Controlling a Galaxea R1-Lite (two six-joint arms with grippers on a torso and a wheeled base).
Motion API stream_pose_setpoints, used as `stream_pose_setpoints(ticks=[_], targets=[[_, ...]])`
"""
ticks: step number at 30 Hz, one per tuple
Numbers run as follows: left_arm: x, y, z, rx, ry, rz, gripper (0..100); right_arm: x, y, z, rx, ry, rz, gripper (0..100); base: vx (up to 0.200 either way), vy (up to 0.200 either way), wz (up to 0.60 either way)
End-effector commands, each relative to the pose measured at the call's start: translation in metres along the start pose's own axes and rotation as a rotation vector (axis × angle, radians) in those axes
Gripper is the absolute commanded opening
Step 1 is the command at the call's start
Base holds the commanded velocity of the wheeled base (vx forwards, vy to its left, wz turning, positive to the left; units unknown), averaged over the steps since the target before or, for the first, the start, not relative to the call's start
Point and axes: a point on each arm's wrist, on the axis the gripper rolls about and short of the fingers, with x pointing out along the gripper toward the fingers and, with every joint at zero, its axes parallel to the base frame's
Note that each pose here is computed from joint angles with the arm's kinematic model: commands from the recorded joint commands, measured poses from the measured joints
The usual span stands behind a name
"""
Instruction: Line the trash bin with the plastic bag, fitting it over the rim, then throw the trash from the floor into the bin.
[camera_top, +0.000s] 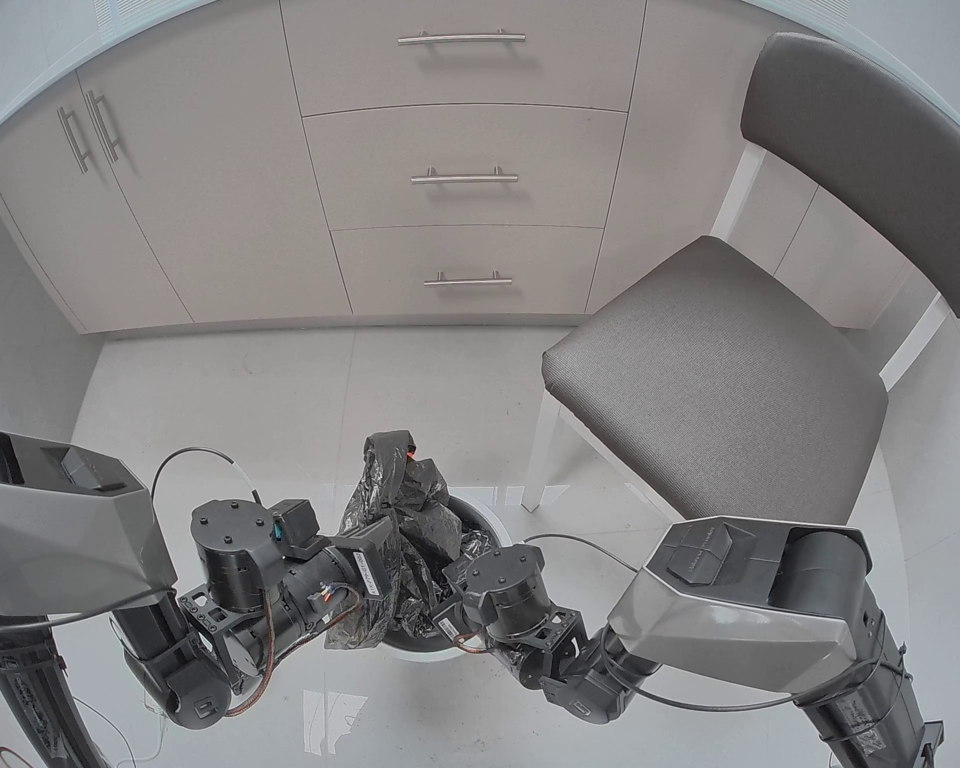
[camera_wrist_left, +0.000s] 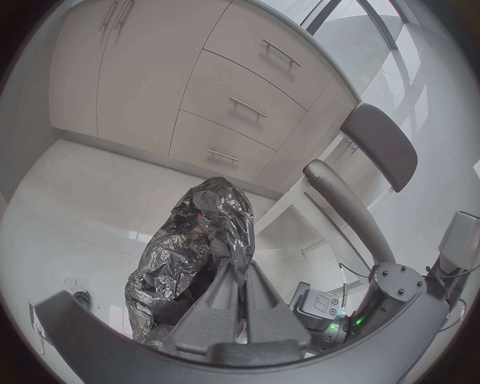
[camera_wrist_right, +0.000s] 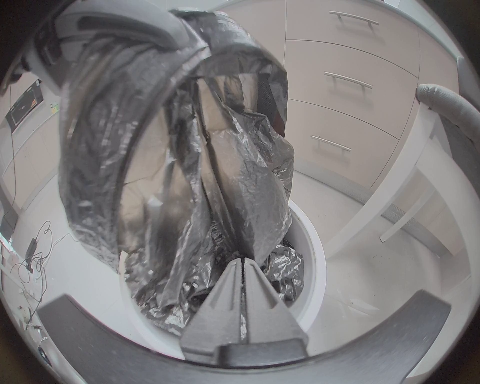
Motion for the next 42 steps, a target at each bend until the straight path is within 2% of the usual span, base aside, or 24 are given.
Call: stream_pose_setpoints(ticks=[1, 8, 16, 31, 37, 42], targets=[[0.001, 0.0, 0.0, -0.001, 0.0, 0.002, 0, -0.018, 0.002, -0.002, -0.01, 0.01, 0.015, 0, 0.0, 0.0, 0.0], [0.001, 0.001, -0.001, -0.001, 0.002, 0.002, 0, -0.03, 0.026, -0.03, -0.022, 0.041, 0.069, 0, 0.0, 0.0, 0.0], [0.002, 0.002, -0.003, 0.0, 0.01, 0.009, 0, -0.006, 0.036, -0.036, -0.009, 0.015, 0.073, 0, 0.0, 0.0, 0.0], [0.003, 0.003, -0.006, 0.001, 0.02, 0.011, 0, 0.017, 0.043, -0.022, -0.005, 0.01, 0.079, 0, 0.0, 0.0, 0.0], [0.004, 0.003, -0.008, 0.001, 0.029, 0.013, 0, -0.002, 0.031, -0.008, 0.004, 0.007, 0.027, 0, 0.0, 0.0, 0.0], [0.004, 0.004, -0.009, 0.0, 0.034, 0.016, 0, -0.052, 0.016, 0.003, 0.0, 0.008, -0.003, 0, 0.0, 0.0, 0.0]])
